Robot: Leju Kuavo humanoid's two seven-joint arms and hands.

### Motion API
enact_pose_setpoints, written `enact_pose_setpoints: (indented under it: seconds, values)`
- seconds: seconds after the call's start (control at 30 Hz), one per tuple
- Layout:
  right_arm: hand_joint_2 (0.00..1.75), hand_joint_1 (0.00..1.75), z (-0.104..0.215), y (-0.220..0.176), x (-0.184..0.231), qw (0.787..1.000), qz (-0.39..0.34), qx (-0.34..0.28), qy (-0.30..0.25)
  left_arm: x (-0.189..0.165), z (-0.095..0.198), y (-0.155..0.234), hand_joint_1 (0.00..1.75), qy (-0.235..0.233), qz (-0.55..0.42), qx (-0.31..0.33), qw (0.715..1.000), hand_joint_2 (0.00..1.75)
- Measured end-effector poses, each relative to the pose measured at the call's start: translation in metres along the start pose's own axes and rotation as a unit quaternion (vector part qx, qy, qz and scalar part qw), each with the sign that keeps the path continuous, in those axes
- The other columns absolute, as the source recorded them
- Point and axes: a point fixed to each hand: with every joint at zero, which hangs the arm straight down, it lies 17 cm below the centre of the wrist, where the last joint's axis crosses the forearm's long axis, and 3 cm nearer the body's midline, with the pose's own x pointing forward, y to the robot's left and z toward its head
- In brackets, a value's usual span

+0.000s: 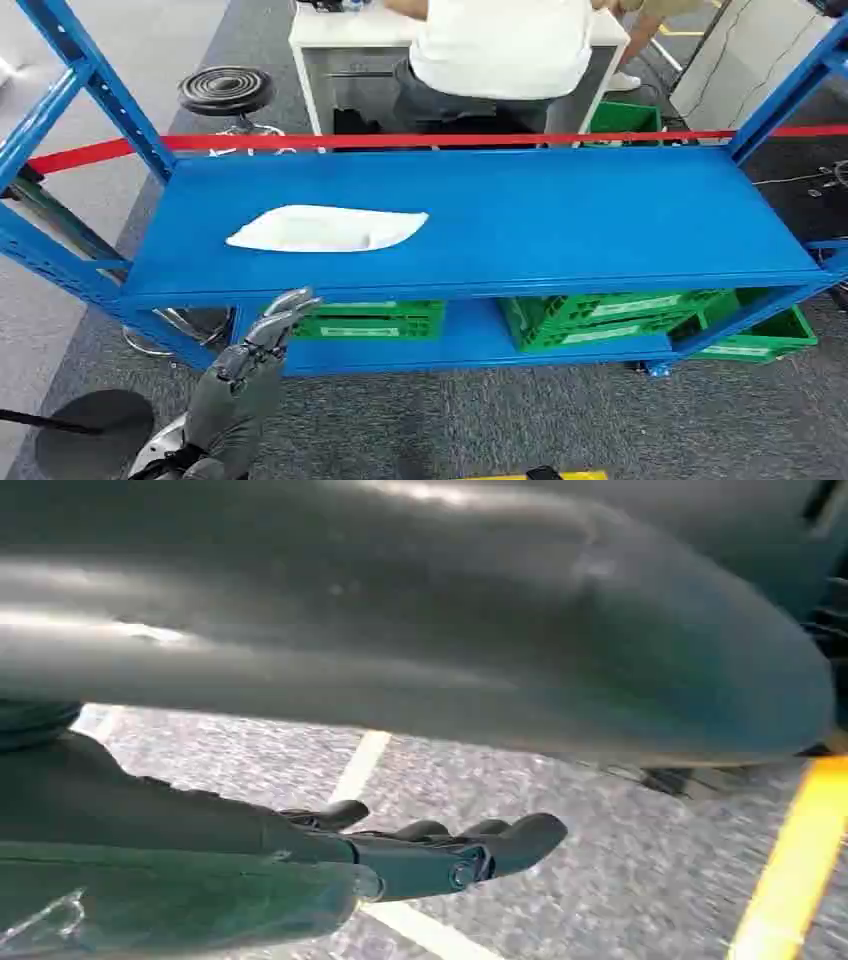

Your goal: Take the parts from the cabinet and place them on the table.

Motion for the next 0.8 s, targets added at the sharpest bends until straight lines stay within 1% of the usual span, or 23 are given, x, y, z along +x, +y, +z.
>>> enact_pose_setpoints:
  seconds: [0.27,0.43,0.53,0.6,0.63,0.7,0.8]
  values:
    - [0.00,0.00,0.000,-0.004,0.002,1.000,-0.005,-0.007,-0.004,0.010,-0.001,0.004,0.00,-0.017,-0.007,0.008,1.000,0.00]
    - [0.00,0.00,0.000,-0.003,0.000,1.000,-0.009,-0.006,-0.004,0.009,0.003,0.006,0.00,-0.010,-0.009,0.017,1.000,0.00]
    - [0.00,0.00,0.000,-0.004,0.000,1.000,-0.009,-0.007,-0.006,0.011,0.005,0.016,0.00,-0.021,-0.033,0.038,0.999,0.00]
    - [0.00,0.00,0.000,-0.006,0.002,1.000,-0.009,-0.008,-0.007,0.014,0.009,0.030,0.00,-0.034,-0.077,0.061,0.995,0.00]
    - [0.00,0.00,0.000,-0.008,0.000,1.000,-0.009,-0.009,-0.006,0.016,0.010,0.039,0.00,-0.039,-0.106,0.076,0.991,1.75]
    - [0.00,0.00,-0.001,-0.013,-0.003,1.000,-0.010,-0.013,-0.003,0.017,0.016,0.055,0.00,-0.041,-0.163,0.095,0.981,1.75]
    - [0.00,0.00,-0.001,-0.016,-0.003,1.000,-0.013,-0.015,-0.005,0.014,0.026,0.069,0.00,-0.024,-0.223,0.104,0.969,1.75]
